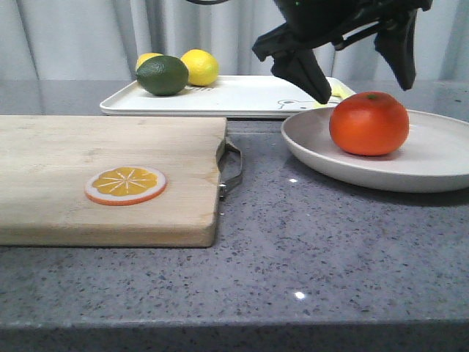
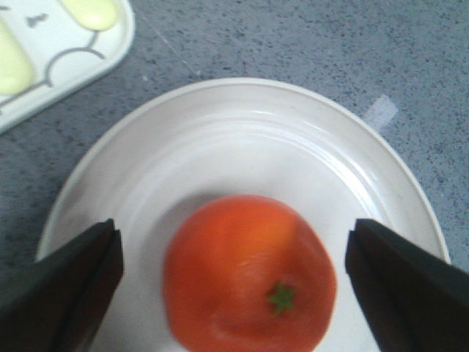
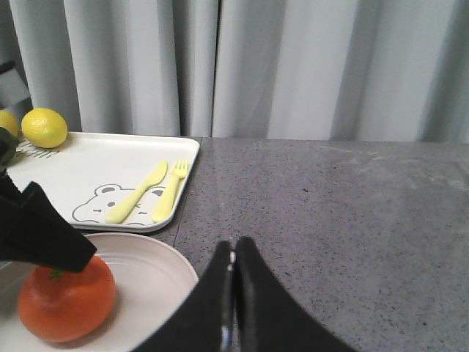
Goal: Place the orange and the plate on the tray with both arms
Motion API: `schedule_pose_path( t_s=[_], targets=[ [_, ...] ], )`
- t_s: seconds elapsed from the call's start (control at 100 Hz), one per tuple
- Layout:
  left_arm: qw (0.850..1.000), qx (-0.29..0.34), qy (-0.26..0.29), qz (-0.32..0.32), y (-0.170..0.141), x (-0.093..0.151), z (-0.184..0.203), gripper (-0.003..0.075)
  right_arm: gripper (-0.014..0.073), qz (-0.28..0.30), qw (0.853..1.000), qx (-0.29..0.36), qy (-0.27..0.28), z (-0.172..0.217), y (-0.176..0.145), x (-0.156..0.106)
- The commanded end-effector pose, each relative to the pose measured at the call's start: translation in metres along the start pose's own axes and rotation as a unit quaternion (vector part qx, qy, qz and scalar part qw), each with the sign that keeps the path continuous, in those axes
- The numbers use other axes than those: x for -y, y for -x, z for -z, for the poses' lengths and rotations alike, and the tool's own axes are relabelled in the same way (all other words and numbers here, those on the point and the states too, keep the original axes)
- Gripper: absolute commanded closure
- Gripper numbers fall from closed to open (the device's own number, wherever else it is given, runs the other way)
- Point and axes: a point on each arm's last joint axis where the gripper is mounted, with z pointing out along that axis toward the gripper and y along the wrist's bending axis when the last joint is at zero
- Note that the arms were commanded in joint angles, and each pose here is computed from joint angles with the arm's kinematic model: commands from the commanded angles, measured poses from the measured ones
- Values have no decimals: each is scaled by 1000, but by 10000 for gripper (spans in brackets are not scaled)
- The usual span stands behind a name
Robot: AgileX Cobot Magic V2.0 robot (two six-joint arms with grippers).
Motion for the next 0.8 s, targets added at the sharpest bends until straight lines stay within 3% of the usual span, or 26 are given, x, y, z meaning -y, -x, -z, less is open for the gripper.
schedule_pose_path(
  t_s=[0.0, 0.14, 0.43, 0.79],
  targets=[
    [997, 77, -14, -17, 24, 17, 57, 218, 652, 2, 999, 40, 4, -1, 16, -1],
    [995, 91, -12, -29, 26, 24, 81, 293, 652, 2, 999, 38, 4, -1, 16, -1],
    [991, 127, -6, -50, 30, 34, 122, 324, 652, 2, 999, 38, 4, -1, 16, -1],
    [987, 143, 9, -71, 15, 38, 158, 684, 652, 2, 999, 38, 4, -1, 16, -1]
  ],
)
